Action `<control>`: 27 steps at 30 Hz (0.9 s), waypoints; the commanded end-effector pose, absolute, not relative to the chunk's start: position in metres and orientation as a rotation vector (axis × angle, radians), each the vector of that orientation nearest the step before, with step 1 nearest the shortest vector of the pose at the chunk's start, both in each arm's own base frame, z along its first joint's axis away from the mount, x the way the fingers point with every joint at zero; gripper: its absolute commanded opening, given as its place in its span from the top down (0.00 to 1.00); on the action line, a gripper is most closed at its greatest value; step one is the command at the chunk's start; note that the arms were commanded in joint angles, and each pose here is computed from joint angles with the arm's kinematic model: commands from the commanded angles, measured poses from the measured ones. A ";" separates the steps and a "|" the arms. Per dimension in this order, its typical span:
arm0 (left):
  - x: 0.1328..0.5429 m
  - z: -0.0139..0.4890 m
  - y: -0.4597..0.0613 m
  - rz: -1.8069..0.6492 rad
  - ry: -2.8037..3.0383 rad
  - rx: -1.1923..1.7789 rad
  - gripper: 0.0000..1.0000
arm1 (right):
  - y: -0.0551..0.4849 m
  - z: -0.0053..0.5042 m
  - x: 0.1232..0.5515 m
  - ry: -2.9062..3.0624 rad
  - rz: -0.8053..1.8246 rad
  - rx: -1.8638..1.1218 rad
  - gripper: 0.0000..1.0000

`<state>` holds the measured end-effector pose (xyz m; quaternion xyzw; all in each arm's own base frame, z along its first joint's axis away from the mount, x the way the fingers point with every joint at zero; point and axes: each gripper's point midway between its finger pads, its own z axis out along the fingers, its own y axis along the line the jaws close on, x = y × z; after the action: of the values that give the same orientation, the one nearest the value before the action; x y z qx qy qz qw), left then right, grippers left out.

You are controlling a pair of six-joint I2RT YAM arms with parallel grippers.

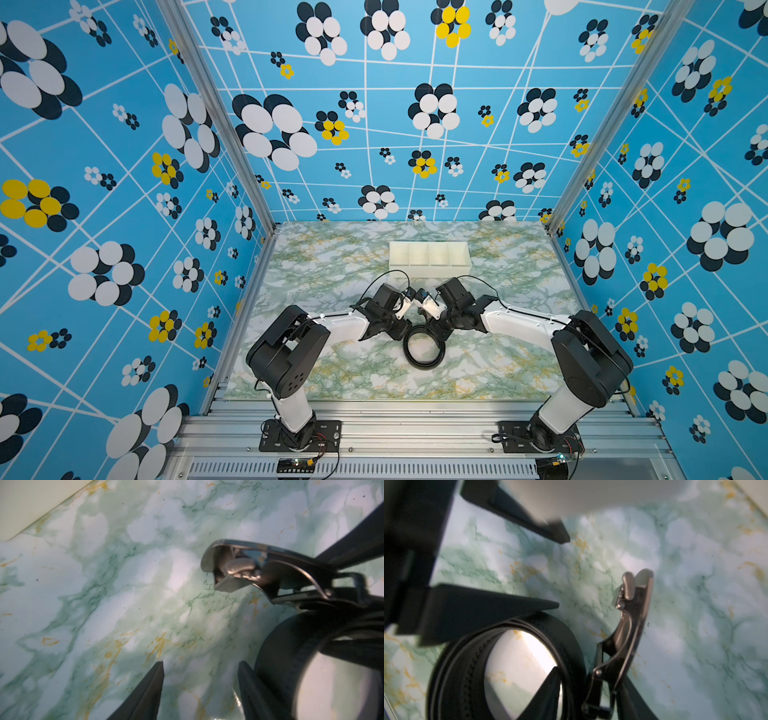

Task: Place the belts into the storage roll
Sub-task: Pick up the belt from the center of the board.

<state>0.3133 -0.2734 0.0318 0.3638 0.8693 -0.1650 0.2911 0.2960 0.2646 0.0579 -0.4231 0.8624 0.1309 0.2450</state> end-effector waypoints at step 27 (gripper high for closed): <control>0.285 0.072 -0.259 -0.443 2.372 0.846 0.42 | 0.227 0.074 0.208 2.761 0.617 -0.321 0.31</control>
<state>0.2935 -0.2562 0.0761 0.3217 0.8785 -0.1655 0.3120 0.2306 0.2235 0.0867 -0.1580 0.9473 0.1997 0.1942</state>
